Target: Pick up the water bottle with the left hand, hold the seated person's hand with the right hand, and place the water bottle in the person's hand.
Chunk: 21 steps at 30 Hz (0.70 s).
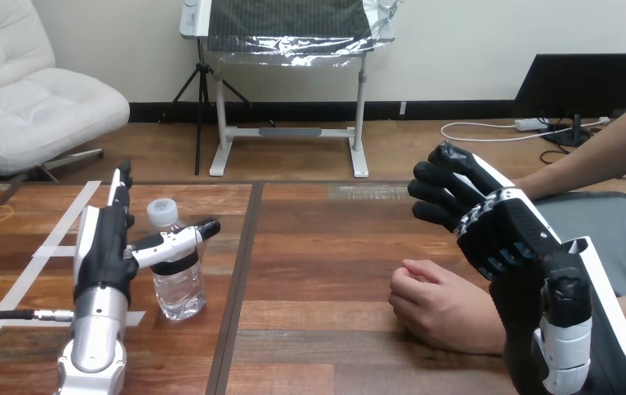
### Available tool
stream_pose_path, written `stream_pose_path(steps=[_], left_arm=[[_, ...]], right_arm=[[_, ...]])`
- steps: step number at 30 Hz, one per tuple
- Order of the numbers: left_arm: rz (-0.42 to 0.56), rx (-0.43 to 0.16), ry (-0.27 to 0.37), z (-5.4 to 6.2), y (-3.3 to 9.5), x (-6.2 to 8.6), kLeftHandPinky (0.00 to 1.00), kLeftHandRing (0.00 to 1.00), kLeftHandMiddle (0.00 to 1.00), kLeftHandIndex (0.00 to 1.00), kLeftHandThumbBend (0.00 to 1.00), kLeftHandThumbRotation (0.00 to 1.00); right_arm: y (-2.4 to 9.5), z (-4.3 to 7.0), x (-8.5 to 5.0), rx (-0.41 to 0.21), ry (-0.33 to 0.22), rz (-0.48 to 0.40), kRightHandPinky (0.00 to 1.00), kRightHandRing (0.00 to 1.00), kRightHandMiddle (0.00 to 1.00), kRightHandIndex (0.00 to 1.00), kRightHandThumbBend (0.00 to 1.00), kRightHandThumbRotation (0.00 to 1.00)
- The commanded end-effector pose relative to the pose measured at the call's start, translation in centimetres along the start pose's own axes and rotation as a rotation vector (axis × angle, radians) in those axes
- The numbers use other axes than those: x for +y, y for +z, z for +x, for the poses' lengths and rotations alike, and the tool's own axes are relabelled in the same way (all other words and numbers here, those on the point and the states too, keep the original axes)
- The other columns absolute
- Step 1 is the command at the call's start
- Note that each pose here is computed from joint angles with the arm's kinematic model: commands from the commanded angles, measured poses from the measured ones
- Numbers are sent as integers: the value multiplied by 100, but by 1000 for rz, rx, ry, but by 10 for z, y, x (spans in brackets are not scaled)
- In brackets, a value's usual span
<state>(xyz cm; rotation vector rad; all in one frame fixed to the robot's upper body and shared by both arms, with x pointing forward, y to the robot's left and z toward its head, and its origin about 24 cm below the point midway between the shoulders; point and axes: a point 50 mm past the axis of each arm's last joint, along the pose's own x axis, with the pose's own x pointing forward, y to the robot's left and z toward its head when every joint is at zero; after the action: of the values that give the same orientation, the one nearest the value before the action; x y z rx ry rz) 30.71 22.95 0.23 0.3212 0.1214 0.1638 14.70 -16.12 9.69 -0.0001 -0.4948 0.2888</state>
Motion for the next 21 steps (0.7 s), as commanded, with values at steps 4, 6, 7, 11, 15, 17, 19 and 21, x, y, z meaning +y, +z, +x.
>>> stream_pose_path(steps=[4, 6, 7, 11, 15, 17, 19, 21], left_arm=[[-14, -56, 5, 19, 27, 0, 94, 100, 100, 100, 100, 20], [-15, -48, 4, 19, 25, -1, 94, 100, 100, 100, 100, 20], [-14, -45, 3, 19, 25, -1, 94, 100, 100, 100, 100, 20], [-13, -30, 3, 20, 23, -3, 94, 100, 100, 100, 100, 21], [-14, -6, 1, 21, 21, -4, 93, 100, 100, 100, 100, 21], [-14, 3, 1, 21, 20, -4, 93, 100, 100, 100, 100, 21], [-19, 13, -2, 21, 19, -5, 93, 100, 100, 100, 100, 21], [-25, 21, -3, 21, 18, -6, 93, 99, 100, 100, 100, 21]], right_arm=[[8, 10, -2, -71, 3, -8, 83, 85, 86, 87, 74, 100], [8, 10, -2, -70, 3, -7, 83, 85, 85, 87, 74, 100], [8, 10, -2, -70, 3, -6, 83, 85, 85, 87, 74, 100], [8, 10, -3, -70, 3, -5, 83, 84, 85, 87, 74, 100], [8, 10, -3, -71, 4, -2, 83, 84, 85, 87, 74, 100], [8, 10, -3, -70, 5, -2, 83, 84, 85, 87, 74, 100], [8, 9, -3, -70, 5, -2, 83, 84, 85, 87, 73, 100], [8, 9, -3, -70, 5, -2, 83, 84, 85, 87, 73, 100]])
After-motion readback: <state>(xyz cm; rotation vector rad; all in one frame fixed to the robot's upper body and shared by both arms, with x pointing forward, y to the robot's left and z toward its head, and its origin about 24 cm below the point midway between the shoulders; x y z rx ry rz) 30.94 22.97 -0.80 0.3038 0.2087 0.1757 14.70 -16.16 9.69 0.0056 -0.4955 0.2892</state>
